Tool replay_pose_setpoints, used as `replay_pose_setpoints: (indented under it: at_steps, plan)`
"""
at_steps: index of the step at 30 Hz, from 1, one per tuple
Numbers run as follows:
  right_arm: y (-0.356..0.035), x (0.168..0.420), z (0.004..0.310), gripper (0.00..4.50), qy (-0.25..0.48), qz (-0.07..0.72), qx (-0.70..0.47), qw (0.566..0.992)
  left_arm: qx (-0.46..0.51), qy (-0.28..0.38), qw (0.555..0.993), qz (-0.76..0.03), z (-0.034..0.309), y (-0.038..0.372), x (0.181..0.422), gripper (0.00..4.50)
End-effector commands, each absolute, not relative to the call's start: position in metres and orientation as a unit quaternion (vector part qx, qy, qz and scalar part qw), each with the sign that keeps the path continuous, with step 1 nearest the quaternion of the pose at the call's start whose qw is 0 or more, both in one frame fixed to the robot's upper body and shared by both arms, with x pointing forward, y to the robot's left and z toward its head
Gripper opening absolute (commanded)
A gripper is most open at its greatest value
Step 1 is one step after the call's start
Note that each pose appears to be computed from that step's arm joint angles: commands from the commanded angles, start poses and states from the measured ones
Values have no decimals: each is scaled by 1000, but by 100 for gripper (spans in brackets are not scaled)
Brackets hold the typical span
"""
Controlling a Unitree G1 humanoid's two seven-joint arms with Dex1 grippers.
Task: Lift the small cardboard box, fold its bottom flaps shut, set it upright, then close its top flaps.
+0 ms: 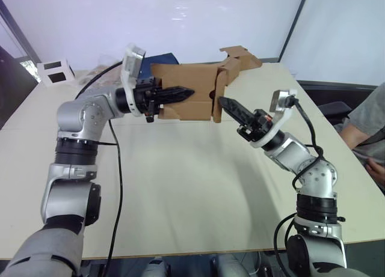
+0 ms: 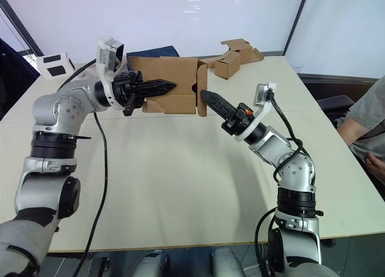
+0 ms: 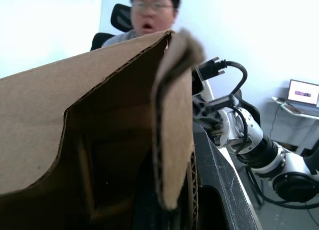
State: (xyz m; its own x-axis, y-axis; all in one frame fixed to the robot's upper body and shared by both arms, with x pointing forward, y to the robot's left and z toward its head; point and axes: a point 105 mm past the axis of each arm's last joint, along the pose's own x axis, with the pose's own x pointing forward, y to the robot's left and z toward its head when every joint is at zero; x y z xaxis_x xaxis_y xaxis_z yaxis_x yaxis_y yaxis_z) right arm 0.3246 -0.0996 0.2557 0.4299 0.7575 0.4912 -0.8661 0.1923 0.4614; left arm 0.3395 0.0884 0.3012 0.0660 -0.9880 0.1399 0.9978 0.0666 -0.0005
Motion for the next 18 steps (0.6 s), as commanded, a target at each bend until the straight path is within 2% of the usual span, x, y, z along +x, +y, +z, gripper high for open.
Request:
replay_pose_setpoints:
  at_steps: [1,18]
  plan:
    - [-101,320,268,72,-107,532,348,765,-37,-74,720,-689,316,90,333,0]
    - [-103,327,271,72,-119,514,361,769,-37,-68,720,-690,314,92,332,0]
